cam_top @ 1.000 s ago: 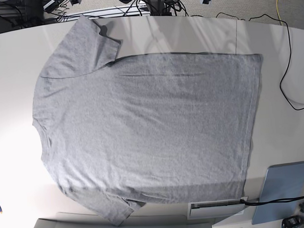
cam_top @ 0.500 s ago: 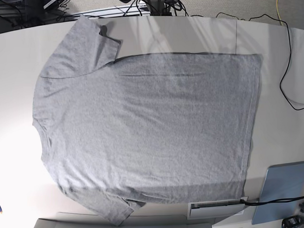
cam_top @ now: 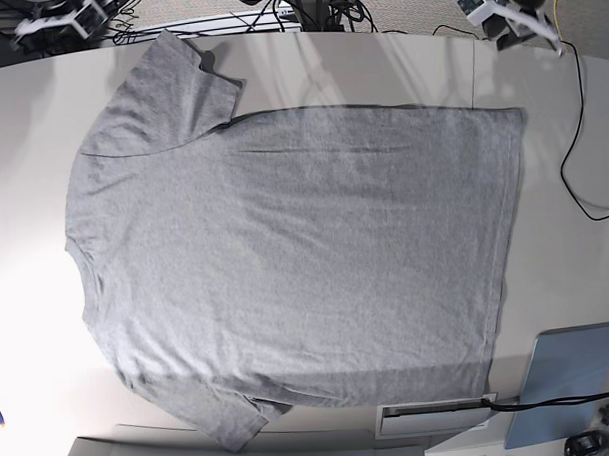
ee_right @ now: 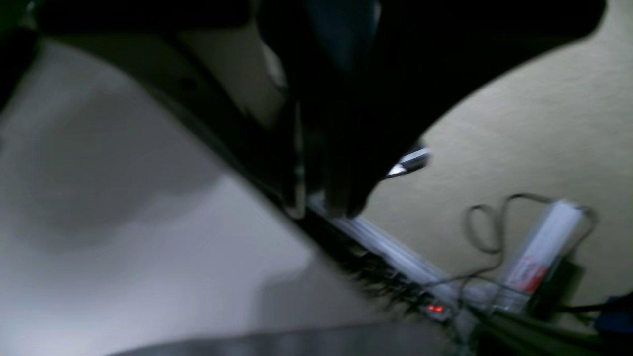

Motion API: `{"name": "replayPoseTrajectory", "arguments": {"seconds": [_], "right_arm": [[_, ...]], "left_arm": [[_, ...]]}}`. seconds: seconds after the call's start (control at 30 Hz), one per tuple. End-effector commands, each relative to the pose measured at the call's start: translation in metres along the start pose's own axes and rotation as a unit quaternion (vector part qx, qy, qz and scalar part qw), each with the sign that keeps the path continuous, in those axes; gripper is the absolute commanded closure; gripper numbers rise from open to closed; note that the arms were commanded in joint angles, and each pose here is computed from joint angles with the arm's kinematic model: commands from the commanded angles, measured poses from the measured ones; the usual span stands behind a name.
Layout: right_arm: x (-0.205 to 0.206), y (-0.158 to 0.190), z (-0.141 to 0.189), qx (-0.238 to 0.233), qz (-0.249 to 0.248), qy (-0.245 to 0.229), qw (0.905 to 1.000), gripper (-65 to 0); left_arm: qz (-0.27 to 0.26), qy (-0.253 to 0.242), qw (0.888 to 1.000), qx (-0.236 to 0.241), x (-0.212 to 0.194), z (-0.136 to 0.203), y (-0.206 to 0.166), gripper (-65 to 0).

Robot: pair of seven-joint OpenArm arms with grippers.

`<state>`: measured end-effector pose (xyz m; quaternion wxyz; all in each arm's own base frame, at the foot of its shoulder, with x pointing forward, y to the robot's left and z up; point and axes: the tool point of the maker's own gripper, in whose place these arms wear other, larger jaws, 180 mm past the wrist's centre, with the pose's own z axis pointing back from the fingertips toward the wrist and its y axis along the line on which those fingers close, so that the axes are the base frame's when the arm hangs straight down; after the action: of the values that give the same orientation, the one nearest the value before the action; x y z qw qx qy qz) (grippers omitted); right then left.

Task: Fold the T-shirt properly
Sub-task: 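Move both grippers down to the shoulder corners at the collar edge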

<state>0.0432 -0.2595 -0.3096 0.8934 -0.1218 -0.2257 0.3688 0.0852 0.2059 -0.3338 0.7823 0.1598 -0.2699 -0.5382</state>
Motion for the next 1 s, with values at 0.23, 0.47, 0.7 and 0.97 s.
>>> {"name": "replayPoseTrajectory", "arguments": {"seconds": [0.23,0.47,0.7,0.97], "right_arm": [[-0.012,-0.048,0.017,-0.089,0.113,0.054,0.9881,-13.9],[0.004,-0.054,0.004,-0.082,0.15,0.038,0.9846,-36.6],[0.018,-0.061,0.001,-0.096,0.149,0.011,0.9841,-36.6],[0.018,-0.061,0.001,-0.095,0.15,0.009,0.984,-36.6]], "left_arm": [[-0.085,-0.035,0.996,-0.01,0.021,-0.022,0.035,-25.0],[-0.059,-0.039,0.997,-0.011,0.012,-0.053,0.056,-31.9],[-0.041,-0.031,0.999,-0.011,-0.01,-0.081,0.067,-31.8],[-0.021,-0.032,0.999,-0.034,-0.032,-0.106,0.068,-31.8]]}}
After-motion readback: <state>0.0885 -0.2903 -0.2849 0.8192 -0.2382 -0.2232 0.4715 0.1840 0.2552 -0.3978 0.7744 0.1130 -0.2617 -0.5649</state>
